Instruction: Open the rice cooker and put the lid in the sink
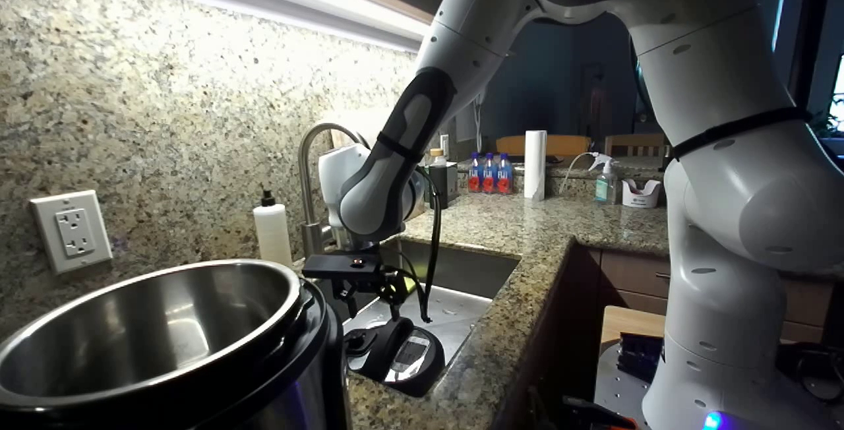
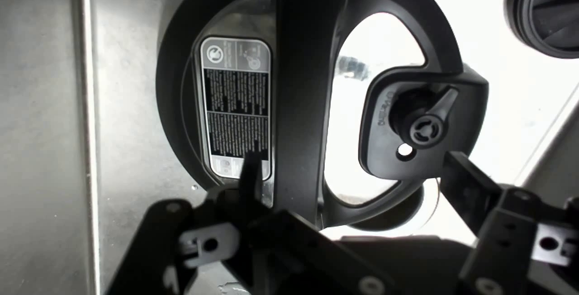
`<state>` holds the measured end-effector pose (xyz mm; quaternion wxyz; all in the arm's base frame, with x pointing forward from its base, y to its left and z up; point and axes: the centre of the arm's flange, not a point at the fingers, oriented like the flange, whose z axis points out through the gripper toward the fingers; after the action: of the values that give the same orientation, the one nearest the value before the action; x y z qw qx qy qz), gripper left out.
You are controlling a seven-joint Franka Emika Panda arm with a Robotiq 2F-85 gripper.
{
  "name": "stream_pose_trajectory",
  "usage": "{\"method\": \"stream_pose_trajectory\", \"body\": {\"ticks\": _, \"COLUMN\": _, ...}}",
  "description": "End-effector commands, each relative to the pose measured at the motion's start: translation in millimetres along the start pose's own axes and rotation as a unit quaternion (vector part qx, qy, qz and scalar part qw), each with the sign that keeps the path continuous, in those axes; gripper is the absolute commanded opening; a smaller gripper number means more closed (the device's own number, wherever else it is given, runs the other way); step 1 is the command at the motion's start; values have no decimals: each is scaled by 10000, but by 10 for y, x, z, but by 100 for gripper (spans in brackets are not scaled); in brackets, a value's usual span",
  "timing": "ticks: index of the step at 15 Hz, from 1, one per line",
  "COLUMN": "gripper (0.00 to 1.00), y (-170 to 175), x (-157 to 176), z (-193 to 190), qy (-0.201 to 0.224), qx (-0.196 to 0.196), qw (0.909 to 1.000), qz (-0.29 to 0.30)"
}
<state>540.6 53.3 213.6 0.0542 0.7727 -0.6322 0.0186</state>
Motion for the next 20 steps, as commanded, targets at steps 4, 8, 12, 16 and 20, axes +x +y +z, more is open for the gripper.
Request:
{"method": "stream_pose_trajectory", "body": {"ticks": 4, "gripper": 100, "y": 191, "x": -57, "z": -314, "qy": 72, "qx": 137, "qw": 9995, "qz": -259}}
{"method": "stream_pose_trajectory", "body": {"ticks": 8, "gripper": 100, "y": 199, "x": -124, "z": -445, "qy": -23, "qx": 211, "qw": 9989, "qz": -412}}
{"method": "stream_pose_trajectory", "body": {"ticks": 12, "gripper": 100, "y": 227, "x": -208, "z": -543, "qy": -118, "qx": 262, "qw": 9973, "qz": -669}}
{"method": "stream_pose_trajectory", "body": {"ticks": 16, "gripper": 100, "y": 272, "x": -257, "z": -633, "qy": -214, "qx": 246, "qw": 9957, "qz": -871}}
{"method": "stream_pose_trajectory", "body": {"ticks": 20, "gripper": 100, "y": 333, "x": -267, "z": -743, "qy": -240, "qx": 177, "qw": 9943, "qz": -1027}}
